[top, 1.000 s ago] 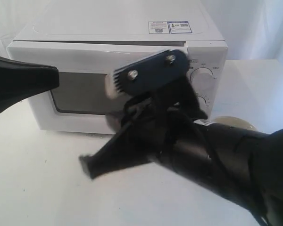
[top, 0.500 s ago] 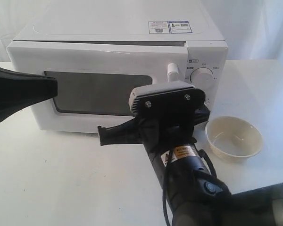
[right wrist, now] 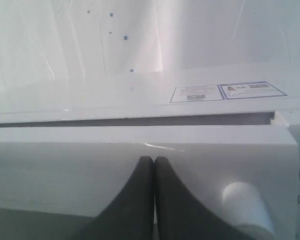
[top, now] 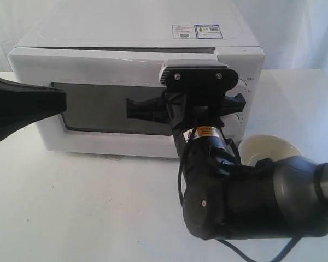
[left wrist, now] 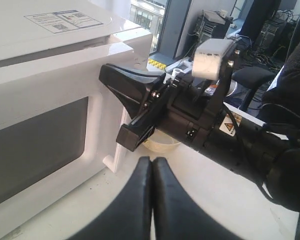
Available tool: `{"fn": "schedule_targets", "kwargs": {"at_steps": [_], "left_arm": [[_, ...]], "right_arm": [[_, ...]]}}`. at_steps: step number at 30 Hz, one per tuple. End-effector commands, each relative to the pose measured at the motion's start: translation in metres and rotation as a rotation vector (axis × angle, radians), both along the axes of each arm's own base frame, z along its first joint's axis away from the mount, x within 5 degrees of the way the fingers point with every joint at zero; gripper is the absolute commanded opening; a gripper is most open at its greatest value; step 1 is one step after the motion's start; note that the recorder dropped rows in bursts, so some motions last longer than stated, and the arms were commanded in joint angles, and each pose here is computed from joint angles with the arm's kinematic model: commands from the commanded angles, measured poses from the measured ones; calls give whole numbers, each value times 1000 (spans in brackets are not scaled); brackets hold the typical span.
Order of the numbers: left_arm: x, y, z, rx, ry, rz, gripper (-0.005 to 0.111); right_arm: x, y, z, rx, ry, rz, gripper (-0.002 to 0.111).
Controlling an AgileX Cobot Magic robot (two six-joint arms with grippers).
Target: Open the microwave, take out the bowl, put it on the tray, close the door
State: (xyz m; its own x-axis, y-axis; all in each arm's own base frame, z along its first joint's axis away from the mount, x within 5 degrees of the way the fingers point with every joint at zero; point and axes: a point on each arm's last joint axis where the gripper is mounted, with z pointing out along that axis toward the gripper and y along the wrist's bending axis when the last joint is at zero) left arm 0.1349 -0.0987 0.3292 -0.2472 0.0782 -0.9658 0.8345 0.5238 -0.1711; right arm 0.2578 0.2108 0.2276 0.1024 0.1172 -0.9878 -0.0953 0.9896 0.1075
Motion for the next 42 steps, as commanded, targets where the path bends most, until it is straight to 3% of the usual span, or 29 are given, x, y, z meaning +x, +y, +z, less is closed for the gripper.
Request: {"fn": "schedule_targets", "kwargs": {"at_steps": [1,23,36,42], "left_arm": [[-3,-1,1,-22,8,-11,0],[-3,-1,1,-22,8,-15,0],[-3,-1,1,-22,8,-15,0],[-2,0,1,-21,7,-4,0]], "right_arm": [[12,-3,6,16,3,-5,0],[49,-3,-23,-23,77,-50,0],[4,7,0,-55,59,45,0],[1,4,-8,-53,135,51,0]]}}
